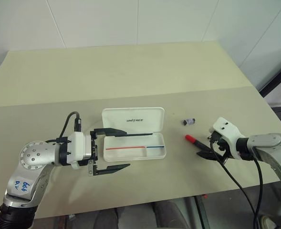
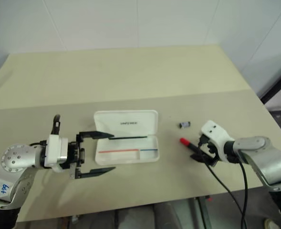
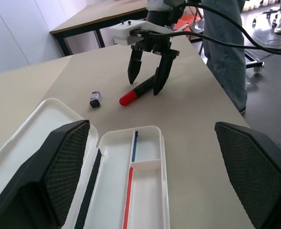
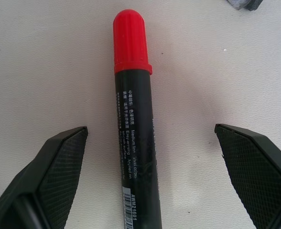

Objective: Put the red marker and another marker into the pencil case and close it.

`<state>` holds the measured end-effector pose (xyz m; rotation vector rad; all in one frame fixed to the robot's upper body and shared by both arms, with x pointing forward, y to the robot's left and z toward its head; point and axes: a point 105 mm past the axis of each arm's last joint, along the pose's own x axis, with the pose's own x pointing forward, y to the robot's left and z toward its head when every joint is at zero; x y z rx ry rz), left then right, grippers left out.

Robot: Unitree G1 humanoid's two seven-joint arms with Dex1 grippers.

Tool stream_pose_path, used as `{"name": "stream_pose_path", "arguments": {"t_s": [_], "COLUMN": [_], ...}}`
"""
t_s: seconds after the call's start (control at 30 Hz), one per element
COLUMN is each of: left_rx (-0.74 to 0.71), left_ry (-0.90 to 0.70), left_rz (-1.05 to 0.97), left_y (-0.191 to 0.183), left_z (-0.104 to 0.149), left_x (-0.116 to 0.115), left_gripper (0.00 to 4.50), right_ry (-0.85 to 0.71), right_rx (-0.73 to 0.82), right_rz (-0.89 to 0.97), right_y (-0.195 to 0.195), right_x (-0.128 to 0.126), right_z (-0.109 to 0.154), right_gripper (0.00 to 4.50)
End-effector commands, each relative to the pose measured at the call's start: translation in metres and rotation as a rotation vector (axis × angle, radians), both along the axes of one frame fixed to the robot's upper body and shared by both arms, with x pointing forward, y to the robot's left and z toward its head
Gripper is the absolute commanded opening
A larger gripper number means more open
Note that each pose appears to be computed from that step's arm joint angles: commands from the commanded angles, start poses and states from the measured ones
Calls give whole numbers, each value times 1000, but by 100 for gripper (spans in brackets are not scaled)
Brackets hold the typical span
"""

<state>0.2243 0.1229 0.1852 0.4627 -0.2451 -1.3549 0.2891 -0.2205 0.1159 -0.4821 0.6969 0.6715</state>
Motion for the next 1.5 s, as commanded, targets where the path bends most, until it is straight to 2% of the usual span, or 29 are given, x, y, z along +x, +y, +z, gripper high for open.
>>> {"name": "stream_pose_path", "arguments": {"t_s": [0.03, 0.33, 0.5, 0.67, 0.73, 0.87, 1.23, 1.5], "left_rx": [-14, -28, -28, -32, -33, -87, -53, -25], "left_ry": [-26, -32, -32, -36, -37, -68, 0, 18], "left_rz": [-17, -13, -12, -5, -5, 49, 140, 189], "left_y": [-5, -6, -5, -3, -3, 1, 32, 46], "left_z": [7, 10, 9, 11, 11, 17, -6, -14], "left_x": [-6, -5, -5, -3, -2, 6, 8, 10], "left_gripper": [450, 450, 450, 450, 450, 450, 450, 450], "right_ry": [15, -22, -40, -271, -291, -362, -392, -353], "right_rx": [-73, -64, -61, 2, -1, 53, 84, 60], "right_rz": [-93, -83, -78, 0, 28, 136, 408, 547], "right_y": [-16, -11, -9, -1, 1, 19, 68, 102], "right_x": [3, 4, 5, 26, 26, 26, 10, 4], "right_z": [-10, -4, -1, 34, 36, 58, 80, 73], "right_gripper": [364, 59, 56, 56, 56, 56, 56, 56]}}
